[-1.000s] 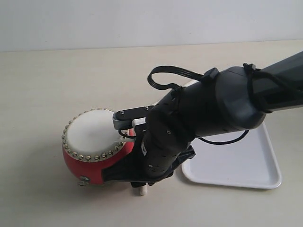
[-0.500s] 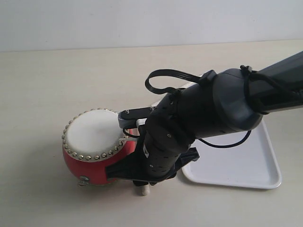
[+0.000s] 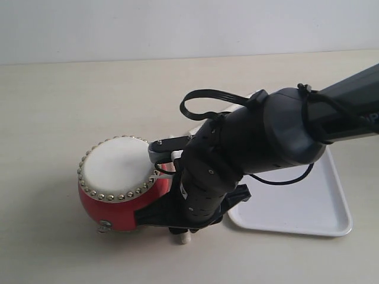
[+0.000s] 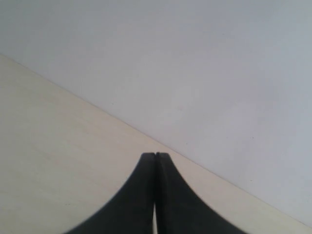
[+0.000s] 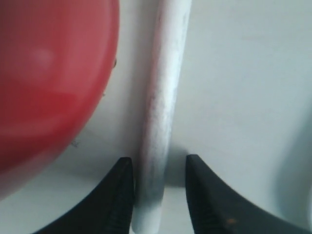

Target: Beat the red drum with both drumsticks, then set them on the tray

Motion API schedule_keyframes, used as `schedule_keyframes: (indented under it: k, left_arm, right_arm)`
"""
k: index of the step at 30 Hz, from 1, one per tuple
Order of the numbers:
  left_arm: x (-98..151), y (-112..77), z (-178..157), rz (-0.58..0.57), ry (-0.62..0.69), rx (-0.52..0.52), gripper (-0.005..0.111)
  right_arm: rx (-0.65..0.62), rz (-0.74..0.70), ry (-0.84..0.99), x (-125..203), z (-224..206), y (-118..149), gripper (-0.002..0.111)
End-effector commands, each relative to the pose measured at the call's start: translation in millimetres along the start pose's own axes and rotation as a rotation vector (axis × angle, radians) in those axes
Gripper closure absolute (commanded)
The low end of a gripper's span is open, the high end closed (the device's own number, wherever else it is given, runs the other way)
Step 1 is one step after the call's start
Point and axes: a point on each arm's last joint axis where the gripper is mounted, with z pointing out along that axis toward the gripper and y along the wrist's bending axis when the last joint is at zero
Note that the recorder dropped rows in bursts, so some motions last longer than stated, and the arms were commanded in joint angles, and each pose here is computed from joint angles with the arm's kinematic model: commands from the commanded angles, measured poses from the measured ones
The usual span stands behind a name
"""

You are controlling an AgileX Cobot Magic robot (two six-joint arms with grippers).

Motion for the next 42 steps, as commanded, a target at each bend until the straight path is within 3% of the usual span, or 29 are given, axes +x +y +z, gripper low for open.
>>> schedule_keyframes:
  k: [1,10,16,24,37,42]
  left_arm:
    - [1,0.4,0,-0.009,0.002,0.000,0.107]
    - [1,0.4,0,-0.009,0.002,0.000,0.107]
    - [1,0.4,0,-0.009,0.002,0.000,0.107]
    - [1,0.4,0,-0.026,0.002,-0.001,0.107]
    - [-5,-2.3,-1,-0.105,-0.058,0.033,0.107]
    - [-32,-18.9,-5,-0.094,-0.120,0.074,0.107]
  right_arm:
    - [0.017,-0.020,0.006,1,3,-2,0.074]
    - [0.037,-0.011,0.034,4,3,-3,0.087]
    - [0.039,-0.001,0.036,4,3,-4,0.108]
    - [0.031,-0.027,-0.017,-1,-14,-4,0.108]
    - [0.076,-0.127,-0.205,-11,-89,-18,0.108]
    - [0.056,-0.150,-0.344,-10,-141,-27,0.108]
